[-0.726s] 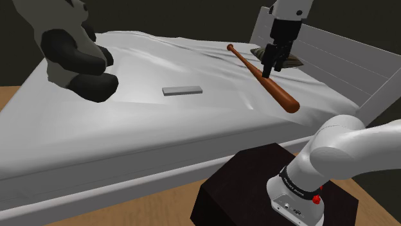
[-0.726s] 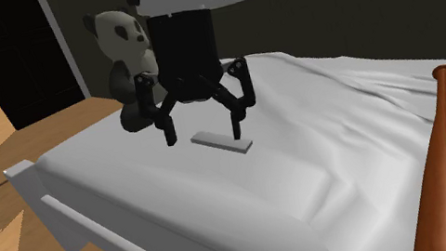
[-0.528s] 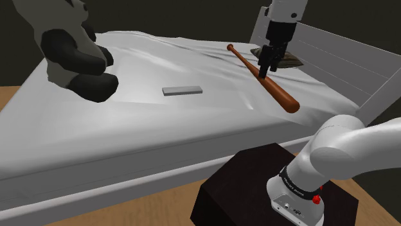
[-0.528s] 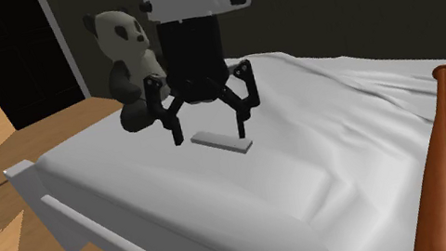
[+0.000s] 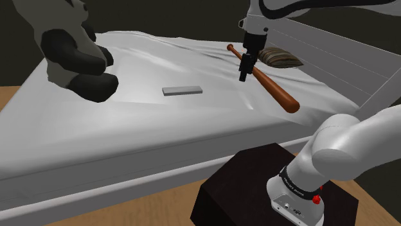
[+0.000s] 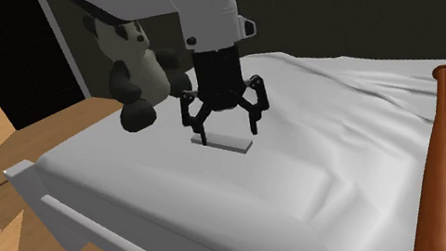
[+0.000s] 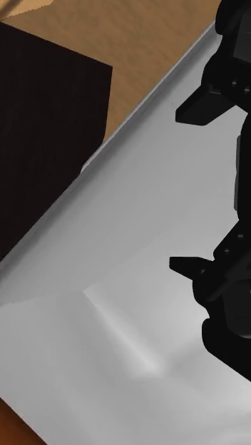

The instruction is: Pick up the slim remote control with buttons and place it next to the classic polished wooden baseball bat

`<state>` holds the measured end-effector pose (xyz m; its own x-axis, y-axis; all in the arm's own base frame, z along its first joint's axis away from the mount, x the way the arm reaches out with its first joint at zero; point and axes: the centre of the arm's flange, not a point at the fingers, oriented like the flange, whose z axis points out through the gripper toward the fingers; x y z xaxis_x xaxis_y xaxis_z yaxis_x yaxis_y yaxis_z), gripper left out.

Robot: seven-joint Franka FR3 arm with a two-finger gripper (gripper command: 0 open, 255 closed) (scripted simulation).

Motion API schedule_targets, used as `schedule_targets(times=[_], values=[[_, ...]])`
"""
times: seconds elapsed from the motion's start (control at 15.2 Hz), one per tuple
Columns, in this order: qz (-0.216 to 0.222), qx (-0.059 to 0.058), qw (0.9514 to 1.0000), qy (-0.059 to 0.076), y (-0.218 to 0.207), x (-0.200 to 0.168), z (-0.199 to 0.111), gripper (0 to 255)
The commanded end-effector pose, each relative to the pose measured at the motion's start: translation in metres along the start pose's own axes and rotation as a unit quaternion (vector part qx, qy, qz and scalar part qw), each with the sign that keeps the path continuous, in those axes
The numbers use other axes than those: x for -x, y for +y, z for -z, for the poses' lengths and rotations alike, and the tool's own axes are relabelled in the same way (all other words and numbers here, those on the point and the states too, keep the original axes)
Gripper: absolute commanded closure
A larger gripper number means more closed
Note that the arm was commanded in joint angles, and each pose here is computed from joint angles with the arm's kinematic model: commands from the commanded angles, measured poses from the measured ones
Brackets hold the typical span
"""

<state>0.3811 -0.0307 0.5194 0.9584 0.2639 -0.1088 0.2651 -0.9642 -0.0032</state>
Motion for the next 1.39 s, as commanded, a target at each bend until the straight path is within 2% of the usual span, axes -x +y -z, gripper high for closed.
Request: schedule_targets(times=[0.0,0.33,0.66,0.99,1.32], values=[[0.030,0.002,0.9995,0.005,0.009,-0.025,-0.010,0],[0.100,0.004,0.9949,0.014,0.020,-0.082,-0.036,0],[0.170,0.006,0.9852,0.023,0.024,-0.140,-0.061,0],[0.239,0.008,0.9705,0.032,0.019,-0.198,-0.085,0],[0.307,0.010,0.9509,0.041,0.007,-0.256,-0.108,0]])
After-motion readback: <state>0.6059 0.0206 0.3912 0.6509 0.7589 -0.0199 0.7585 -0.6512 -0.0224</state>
